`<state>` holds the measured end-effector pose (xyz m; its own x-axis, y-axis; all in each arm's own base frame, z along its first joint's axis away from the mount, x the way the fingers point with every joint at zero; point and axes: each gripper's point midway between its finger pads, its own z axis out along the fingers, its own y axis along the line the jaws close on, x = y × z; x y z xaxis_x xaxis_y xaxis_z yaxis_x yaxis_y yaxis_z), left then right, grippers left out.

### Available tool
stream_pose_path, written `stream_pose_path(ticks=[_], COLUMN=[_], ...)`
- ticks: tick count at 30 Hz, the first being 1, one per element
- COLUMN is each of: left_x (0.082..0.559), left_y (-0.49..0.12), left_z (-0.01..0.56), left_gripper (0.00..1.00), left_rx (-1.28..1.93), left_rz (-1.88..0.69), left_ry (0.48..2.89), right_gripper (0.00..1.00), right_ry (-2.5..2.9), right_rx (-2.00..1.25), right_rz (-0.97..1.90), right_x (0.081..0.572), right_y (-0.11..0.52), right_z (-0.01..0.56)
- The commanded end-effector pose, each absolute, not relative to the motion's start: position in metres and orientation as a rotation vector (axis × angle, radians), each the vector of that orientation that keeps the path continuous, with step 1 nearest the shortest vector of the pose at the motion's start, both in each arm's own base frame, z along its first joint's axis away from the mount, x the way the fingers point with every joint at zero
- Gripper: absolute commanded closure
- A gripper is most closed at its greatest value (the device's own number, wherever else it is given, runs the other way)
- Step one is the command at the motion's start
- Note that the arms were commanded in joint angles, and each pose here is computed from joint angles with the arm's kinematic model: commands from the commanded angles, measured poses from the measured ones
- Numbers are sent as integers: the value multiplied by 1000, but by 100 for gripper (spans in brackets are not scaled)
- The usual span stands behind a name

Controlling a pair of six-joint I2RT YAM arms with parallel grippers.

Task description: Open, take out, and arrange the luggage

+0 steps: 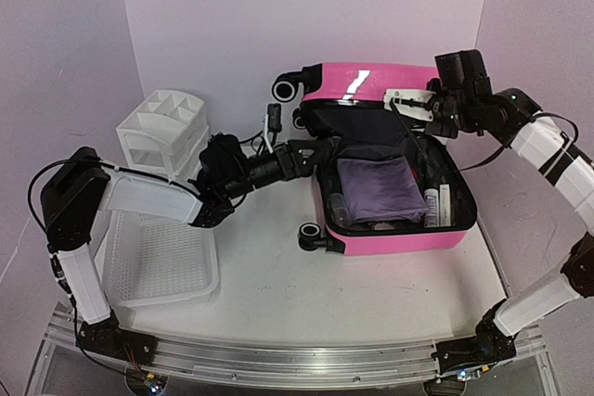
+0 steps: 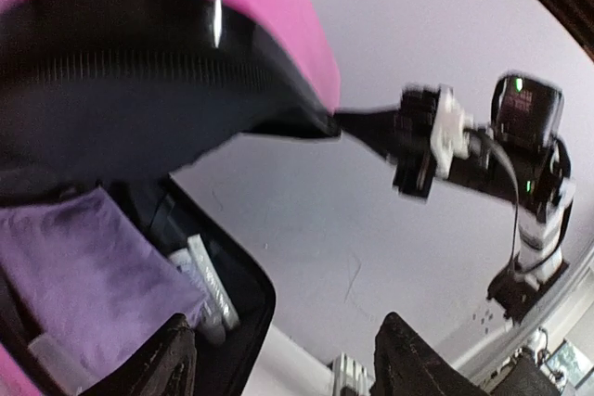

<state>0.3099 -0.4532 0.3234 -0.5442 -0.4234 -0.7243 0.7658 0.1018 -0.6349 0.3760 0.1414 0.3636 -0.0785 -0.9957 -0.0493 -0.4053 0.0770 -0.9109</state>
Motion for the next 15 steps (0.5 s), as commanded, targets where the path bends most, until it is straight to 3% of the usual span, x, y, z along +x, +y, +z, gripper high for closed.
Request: stream_pose_path(ticks=[1,4,8,10,15], left_x=[246,201,154,148,169], left_y=[-447,-452,-468,-481,-526], left_z=[297,251,231,229,224], left_gripper=[32,28,21,14,13], left_rx=[648,881,1139,1241,1383], left_rz=[-1531,-1286,-1080,-984,-789], left_ry=[1497,1596,1533,1492,1441], right_gripper=[100,100,100,99,99], right_ry=[1522,1520,1527,1532,1548], right_rx=[-1277,-1245,-1256,-1265,-1263], right_rz=[-891,-863,-822,-818,-803], right_x=[396,398,398,399,402], right_y=[166,169,174,176,177], right_z=[405,417,418,416,414])
